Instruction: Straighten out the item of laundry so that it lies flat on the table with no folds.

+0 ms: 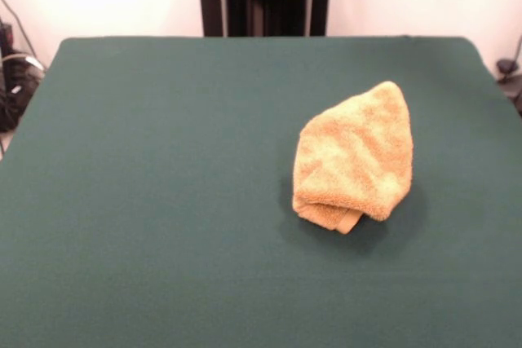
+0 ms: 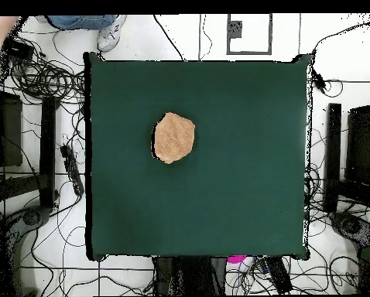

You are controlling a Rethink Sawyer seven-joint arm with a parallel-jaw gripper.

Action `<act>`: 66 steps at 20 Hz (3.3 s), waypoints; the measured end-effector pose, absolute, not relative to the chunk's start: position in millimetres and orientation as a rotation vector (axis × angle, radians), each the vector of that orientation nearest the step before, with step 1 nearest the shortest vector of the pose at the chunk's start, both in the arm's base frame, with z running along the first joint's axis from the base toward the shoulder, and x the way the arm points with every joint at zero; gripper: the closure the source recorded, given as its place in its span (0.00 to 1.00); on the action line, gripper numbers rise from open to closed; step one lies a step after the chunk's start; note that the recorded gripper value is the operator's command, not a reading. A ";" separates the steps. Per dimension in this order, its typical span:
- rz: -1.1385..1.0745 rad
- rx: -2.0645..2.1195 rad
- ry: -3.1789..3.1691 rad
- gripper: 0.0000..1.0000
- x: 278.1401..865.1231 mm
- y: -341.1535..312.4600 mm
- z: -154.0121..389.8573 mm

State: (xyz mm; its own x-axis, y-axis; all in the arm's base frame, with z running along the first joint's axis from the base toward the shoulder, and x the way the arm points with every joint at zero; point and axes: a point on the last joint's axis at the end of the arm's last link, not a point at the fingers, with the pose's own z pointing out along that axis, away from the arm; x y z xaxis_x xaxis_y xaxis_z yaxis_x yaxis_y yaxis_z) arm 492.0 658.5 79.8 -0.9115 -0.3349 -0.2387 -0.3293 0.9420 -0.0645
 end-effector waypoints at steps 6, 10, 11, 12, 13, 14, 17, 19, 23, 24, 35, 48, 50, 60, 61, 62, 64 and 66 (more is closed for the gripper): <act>-0.037 -0.521 2.842 0.00 487.8 659.6 81.7; -0.030 -0.531 2.842 0.00 483.4 663.5 81.8; -0.026 -0.536 2.843 0.00 480.8 665.5 81.2; -0.023 -0.540 2.844 0.00 478.8 667.1 80.8; -0.018 -0.547 2.846 0.00 475.0 670.0 80.1; -0.017 -0.551 2.846 0.00 473.3 671.3 79.7; -0.011 -0.569 2.844 0.00 464.5 677.6 79.3; -0.011 -0.578 2.842 0.00 460.5 680.1 79.2; -0.005 -0.614 2.831 0.00 444.0 691.8 81.7; -0.004 -0.619 2.829 0.00 441.7 693.5 82.5; 0.044 -0.721 2.776 0.00 396.6 735.7 100.5; -0.080 -0.834 2.811 0.00 369.4 775.7 92.7; -0.134 -0.837 2.832 0.00 367.9 774.9 88.5; -0.178 -0.851 2.847 0.00 362.5 775.1 74.7; -0.177 -0.853 2.846 0.00 362.2 775.5 73.4; -0.177 -0.855 2.846 0.00 361.9 776.0 72.7; -0.170 -0.862 2.838 0.00 361.3 779.4 71.2; -0.167 -0.868 2.828 0.00 361.6 782.4 70.3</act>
